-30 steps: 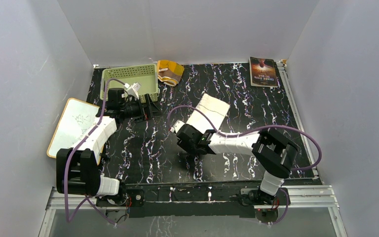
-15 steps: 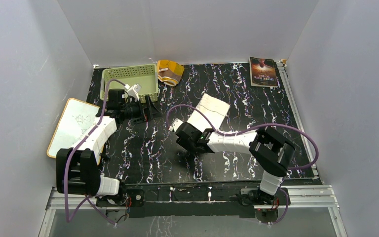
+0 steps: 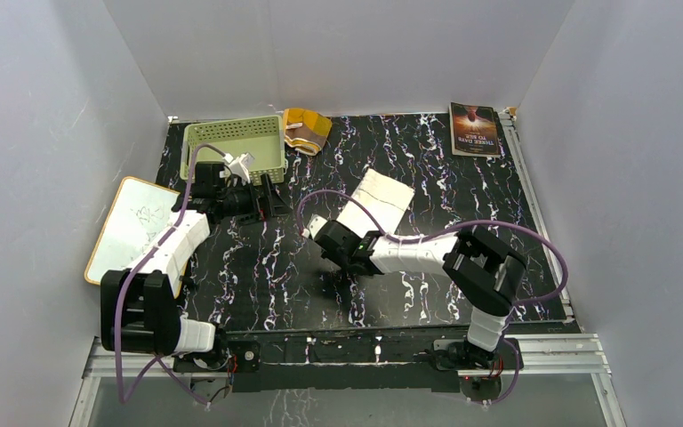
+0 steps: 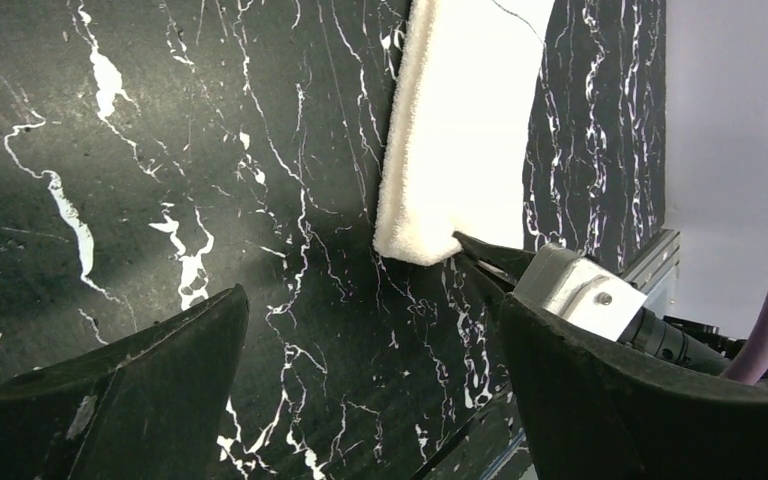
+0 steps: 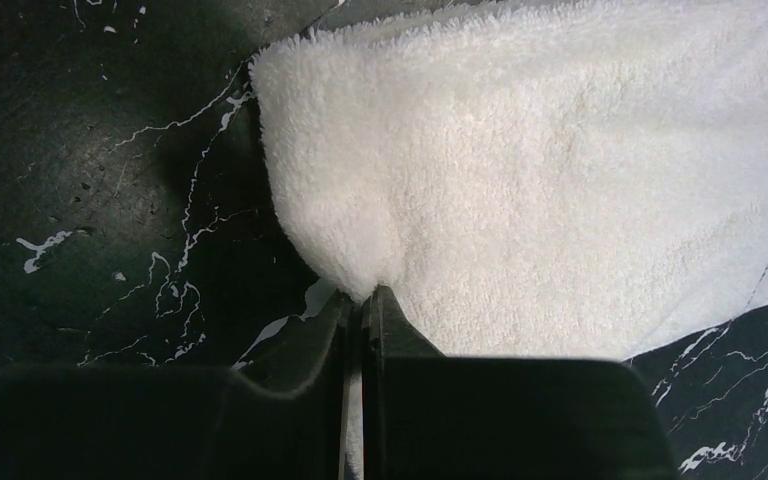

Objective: Roll the towels
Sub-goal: Roll the towel at the center of the board.

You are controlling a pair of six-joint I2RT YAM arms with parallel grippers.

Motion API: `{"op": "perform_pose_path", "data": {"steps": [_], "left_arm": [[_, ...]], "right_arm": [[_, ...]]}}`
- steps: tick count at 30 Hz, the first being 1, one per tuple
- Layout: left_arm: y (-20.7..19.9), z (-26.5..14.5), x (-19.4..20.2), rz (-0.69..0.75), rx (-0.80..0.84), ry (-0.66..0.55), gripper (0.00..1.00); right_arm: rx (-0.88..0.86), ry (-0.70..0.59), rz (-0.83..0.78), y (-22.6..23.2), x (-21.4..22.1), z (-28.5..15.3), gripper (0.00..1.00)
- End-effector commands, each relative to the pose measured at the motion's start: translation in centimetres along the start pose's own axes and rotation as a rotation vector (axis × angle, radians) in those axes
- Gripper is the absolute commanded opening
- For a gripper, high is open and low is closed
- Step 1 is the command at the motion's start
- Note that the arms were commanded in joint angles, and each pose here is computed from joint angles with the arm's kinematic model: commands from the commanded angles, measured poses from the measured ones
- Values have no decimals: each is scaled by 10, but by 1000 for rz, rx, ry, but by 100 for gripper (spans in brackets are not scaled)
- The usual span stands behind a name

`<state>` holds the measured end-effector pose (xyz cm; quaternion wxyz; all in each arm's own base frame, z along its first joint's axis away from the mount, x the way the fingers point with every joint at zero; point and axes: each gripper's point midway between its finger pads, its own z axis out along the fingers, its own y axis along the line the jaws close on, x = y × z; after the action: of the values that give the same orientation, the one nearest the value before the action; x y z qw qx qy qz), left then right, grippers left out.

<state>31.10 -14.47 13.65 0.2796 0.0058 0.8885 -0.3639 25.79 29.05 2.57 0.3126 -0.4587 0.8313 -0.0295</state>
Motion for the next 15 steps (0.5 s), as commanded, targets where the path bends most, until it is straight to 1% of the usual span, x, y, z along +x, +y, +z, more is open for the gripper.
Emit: {"op": "perform_pose_path", "data": {"steps": [1, 3, 4, 9, 11, 15], "left_arm": [[-4, -15, 1, 29, -20, -17, 95], [-5, -18, 7, 28, -22, -12, 95], [-6, -20, 11, 30, -15, -9, 95], [-17, -25, 26, 44, 58, 13, 95], [-16, -26, 31, 38, 52, 21, 95], [-15, -28, 33, 28, 40, 13, 95]], "right_arm": [[-89, 19, 51, 14, -3, -7, 0], [-202, 3, 97, 32, -11, -17, 0], [-272, -31, 120, 41, -21, -31, 0], [-586, -69, 227, 83, -40, -68, 0], [-690, -88, 273, 88, -48, -79, 0], [-860, -101, 383, 82, -62, -93, 0]]}}
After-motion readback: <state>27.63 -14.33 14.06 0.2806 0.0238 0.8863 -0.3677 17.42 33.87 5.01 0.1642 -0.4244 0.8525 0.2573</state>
